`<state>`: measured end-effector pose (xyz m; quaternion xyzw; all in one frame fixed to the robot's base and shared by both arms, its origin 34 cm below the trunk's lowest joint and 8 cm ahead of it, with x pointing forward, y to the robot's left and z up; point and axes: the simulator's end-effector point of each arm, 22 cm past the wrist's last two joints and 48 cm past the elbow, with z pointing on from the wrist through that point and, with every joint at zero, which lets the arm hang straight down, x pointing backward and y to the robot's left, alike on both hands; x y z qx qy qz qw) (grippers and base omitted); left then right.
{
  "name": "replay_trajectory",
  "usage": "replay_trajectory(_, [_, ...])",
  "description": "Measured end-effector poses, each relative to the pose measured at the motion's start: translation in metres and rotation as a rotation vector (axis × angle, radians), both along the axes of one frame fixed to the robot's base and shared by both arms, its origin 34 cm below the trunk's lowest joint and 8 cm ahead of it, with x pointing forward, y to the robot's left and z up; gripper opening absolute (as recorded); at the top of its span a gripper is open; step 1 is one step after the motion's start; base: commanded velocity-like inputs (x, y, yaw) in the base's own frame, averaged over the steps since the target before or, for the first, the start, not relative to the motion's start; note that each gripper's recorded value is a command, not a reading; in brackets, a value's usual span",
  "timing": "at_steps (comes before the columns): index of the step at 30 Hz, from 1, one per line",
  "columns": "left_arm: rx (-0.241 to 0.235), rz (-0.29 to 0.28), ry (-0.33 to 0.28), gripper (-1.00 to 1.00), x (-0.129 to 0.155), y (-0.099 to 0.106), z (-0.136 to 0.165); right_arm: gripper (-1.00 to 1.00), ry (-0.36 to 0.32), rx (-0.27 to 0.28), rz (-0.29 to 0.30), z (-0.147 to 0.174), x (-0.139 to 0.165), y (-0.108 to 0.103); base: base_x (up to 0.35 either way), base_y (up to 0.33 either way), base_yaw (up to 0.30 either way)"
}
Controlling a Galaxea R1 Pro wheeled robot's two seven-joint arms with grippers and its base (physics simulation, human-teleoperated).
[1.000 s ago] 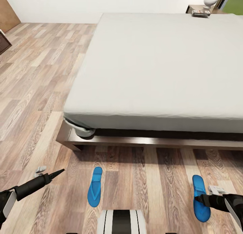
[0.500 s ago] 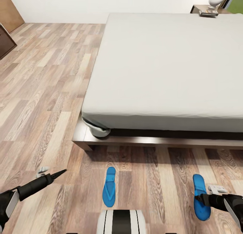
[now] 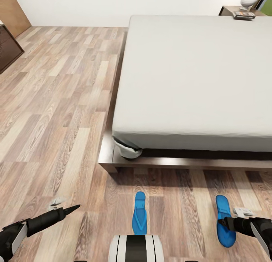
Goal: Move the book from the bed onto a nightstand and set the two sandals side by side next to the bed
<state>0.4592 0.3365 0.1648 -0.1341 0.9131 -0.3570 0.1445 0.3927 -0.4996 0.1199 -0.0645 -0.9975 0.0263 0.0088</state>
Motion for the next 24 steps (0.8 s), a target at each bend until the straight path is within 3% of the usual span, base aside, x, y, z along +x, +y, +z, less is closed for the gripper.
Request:
replay_trajectory(5, [-0.006, 0.081, 0.004, 1.00, -0.027, 0.018, -0.005, -1.00, 0.000, -0.001, 0.000, 0.000, 0.000, 0.000, 0.103, 0.304, 0.000])
replay_trajectory(19, [-0.007, 0.100, -0.018, 1.00, -0.029, 0.024, -0.003, -1.00, 0.001, 0.000, 0.001, 0.000, 0.000, 0.001, 0.103, 0.304, 0.000])
replay_trajectory(22, [-0.043, 0.085, -0.078, 1.00, -0.011, 0.022, 0.012, -1.00, 0.001, 0.000, 0.002, 0.000, 0.000, 0.001, 0.119, 0.304, 0.000])
replay_trajectory(24, [-0.097, 0.072, -0.132, 1.00, 0.012, 0.021, 0.034, -1.00, 0.002, -0.001, 0.003, 0.000, 0.000, 0.001, 0.133, 0.304, 0.000])
